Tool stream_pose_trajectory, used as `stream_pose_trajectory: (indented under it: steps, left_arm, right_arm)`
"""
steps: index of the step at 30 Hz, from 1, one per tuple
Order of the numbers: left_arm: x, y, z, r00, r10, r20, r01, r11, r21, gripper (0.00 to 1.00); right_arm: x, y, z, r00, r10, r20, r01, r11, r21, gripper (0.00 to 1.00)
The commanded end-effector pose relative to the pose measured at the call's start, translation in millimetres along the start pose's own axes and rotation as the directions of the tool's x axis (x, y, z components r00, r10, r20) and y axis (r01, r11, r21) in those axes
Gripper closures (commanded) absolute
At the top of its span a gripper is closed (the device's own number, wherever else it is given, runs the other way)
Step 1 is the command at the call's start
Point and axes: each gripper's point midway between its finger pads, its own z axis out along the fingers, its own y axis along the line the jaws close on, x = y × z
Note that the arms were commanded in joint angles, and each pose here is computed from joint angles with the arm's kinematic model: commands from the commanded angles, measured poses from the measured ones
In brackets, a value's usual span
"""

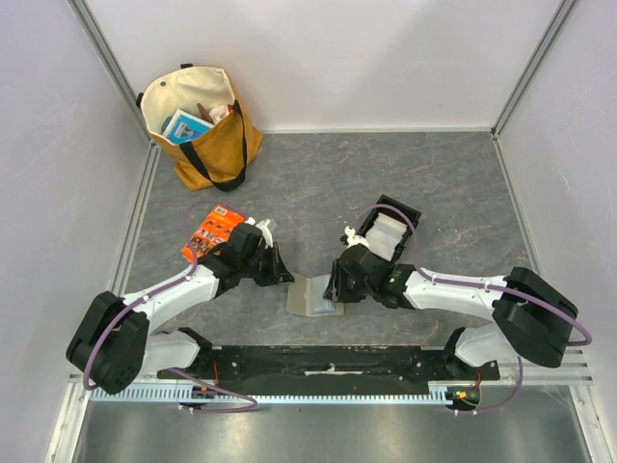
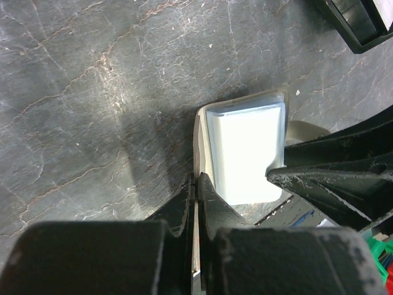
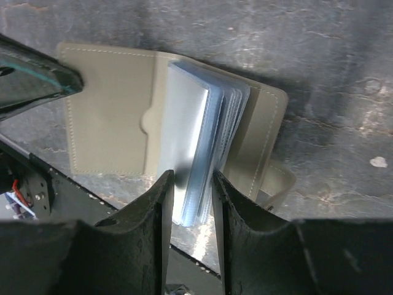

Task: Put the credit cards into the card holder
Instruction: Open the card holder at the center of the board, then move the storage box to the center of the board.

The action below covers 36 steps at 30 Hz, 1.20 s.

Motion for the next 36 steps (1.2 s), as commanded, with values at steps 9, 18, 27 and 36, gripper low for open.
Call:
stream_pose_trajectory:
  steps: [9, 18, 27, 36]
  left_arm:
    - [-1, -3, -3, 1.000, 0.002, 0.014, -0.003, 1.000, 0.015, 0.98]
    - [-5, -2, -8, 0.999, 0.011, 0.038, -0.010, 1.000, -0.004, 0.98]
    - [-14, -5, -17, 0.998, 0.034, 0.056, -0.033, 0.999, -0.030, 0.73]
    - [-41, -20, -32, 0.989, 0.091, 0.119, -0.086, 0.995, -0.047, 0.46]
  right_arm:
    - [-23, 55, -8, 0.998, -0.023, 0.055, 0.031, 0.989, -0.143, 0.56]
    - [-41, 11, -24, 0.986, -0.031, 0.165, 0.019, 0.997, 0.074, 0.42]
    - [-81, 3, -62, 0.958, -0.053, 0.283, 0.019, 0.992, 0.121, 0.30]
    - [-151, -41, -84, 0.931, -0.129, 0.340, 0.026, 0.956, 0.292, 0.32]
